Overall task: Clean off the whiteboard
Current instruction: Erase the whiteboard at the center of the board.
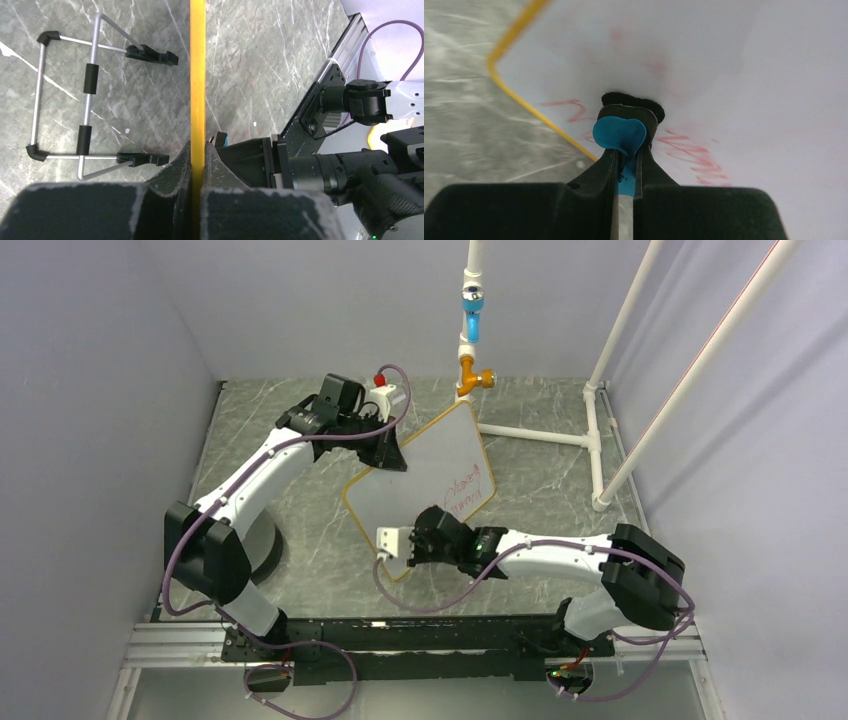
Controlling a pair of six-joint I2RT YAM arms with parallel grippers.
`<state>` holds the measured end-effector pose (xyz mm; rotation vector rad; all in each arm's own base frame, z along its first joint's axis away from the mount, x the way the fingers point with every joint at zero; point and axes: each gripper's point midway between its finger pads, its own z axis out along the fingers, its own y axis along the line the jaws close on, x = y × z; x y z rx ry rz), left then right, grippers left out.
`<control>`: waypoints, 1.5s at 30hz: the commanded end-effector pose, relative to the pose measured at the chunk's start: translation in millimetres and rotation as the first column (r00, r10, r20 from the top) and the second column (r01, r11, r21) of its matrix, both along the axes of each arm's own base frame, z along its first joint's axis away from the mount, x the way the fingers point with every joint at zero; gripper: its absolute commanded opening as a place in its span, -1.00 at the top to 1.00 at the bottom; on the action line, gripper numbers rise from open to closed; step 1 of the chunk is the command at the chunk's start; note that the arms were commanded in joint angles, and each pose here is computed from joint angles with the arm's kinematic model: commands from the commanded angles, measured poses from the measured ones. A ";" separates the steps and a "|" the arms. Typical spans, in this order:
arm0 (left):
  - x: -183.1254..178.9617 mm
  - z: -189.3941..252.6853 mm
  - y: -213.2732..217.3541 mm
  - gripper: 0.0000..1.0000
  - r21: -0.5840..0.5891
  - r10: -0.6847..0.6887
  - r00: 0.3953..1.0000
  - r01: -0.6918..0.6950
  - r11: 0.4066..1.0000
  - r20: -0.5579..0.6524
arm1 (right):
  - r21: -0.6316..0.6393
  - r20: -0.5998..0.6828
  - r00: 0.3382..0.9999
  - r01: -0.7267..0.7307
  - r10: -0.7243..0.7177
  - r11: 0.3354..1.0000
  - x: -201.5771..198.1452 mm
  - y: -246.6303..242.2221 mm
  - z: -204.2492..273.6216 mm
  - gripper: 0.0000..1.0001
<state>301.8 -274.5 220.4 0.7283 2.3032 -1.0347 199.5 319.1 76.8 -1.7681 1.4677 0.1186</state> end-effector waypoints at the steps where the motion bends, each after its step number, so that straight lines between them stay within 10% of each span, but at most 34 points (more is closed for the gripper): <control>1: -19.6 22.1 -8.6 1.00 -0.049 -0.061 0.998 0.061 0.997 0.004 | 0.254 0.148 0.963 0.184 -0.227 0.949 65.3 14.1 82.7 1.00; 10: -21.2 20.3 -8.4 1.00 -0.044 -0.067 0.998 0.067 0.997 0.003 | 0.095 0.032 0.993 -0.116 0.113 0.989 -28.5 54.8 31.2 1.00; 19: -23.6 20.5 -8.4 1.00 -0.048 -0.077 0.997 0.077 0.996 0.001 | 0.256 0.102 0.961 0.225 -0.258 0.940 73.6 8.8 84.5 1.00; 29: -24.5 20.4 -7.8 1.00 -0.047 -0.081 0.997 0.081 0.996 0.004 | -0.072 -0.067 0.986 -0.161 0.156 0.984 -29.0 -11.1 -30.8 1.00; 39: -26.2 22.4 -9.2 1.00 -0.059 -0.090 0.996 0.090 0.994 0.005 | 0.170 0.095 0.980 0.159 -0.176 0.973 66.7 -11.2 52.5 1.00; 45: -27.2 23.0 -9.1 1.00 -0.060 -0.093 0.996 0.094 0.994 0.009 | 0.111 0.008 1.000 0.008 -0.008 0.994 25.6 4.8 29.1 1.00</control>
